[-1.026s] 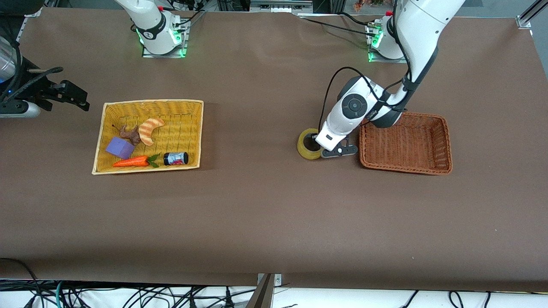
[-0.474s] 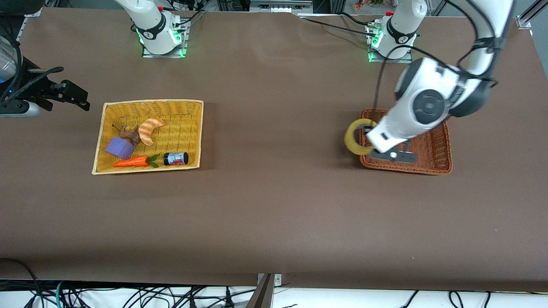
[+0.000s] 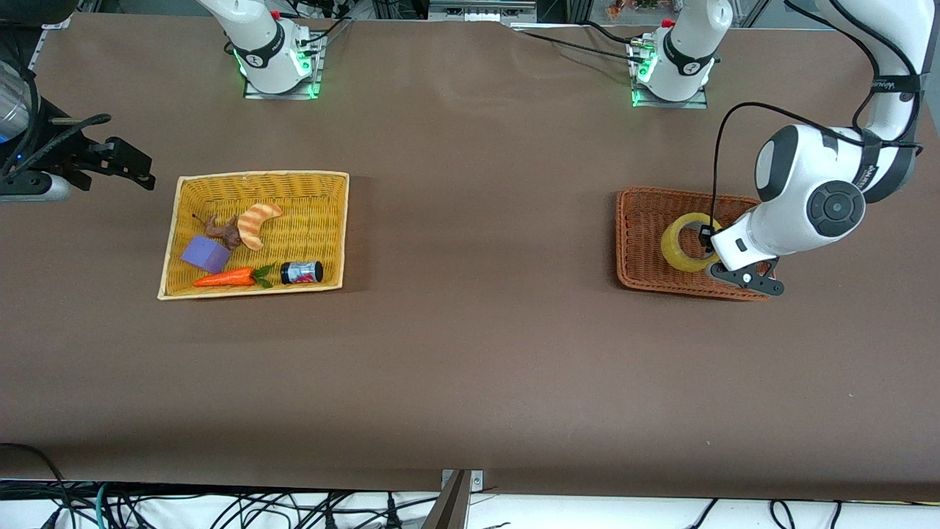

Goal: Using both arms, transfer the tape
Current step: 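Carry the tape roll with the left gripper over the wicker basket, then lower the tape into the basket and open the left gripper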

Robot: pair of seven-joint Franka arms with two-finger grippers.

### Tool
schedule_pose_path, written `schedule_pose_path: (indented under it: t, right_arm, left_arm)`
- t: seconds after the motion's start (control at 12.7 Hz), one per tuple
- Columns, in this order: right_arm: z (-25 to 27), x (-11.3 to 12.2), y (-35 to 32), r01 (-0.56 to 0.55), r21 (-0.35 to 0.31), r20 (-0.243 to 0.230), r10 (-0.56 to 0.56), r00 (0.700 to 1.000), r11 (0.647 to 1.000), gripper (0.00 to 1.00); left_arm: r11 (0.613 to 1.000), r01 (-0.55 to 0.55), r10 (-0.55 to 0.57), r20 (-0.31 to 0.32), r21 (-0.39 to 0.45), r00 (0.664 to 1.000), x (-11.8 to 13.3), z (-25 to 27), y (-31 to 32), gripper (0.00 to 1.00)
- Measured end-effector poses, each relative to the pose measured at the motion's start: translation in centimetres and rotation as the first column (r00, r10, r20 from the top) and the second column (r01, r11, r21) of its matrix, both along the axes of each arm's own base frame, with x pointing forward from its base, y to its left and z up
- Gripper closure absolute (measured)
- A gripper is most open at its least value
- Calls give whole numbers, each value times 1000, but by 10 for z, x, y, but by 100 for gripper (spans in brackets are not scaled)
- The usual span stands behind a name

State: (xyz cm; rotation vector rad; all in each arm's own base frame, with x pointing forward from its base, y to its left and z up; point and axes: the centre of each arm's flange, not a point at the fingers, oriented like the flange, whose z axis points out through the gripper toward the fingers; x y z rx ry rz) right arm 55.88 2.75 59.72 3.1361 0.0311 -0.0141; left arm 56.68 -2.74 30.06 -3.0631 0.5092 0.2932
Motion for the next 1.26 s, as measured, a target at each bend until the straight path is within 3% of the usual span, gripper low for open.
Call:
schedule_pose_path:
  t: [0.47,1.11,1.26]
  right_arm:
    - [0,0,1,-2,0,-1,2,1000,1000,0]
    - [0,0,2,-3,0,-1,3,1000,1000,0]
    - [0,0,2,-3,0,-2,3,1000,1000,0]
  left_arm:
    - [999,45,-44,106,-6,993,-41,-69,14,78]
    - [998,55,-52,141,-15,989,-44,-99,17,78]
    - [998,54,-52,145,-14,988,-39,-95,18,61]
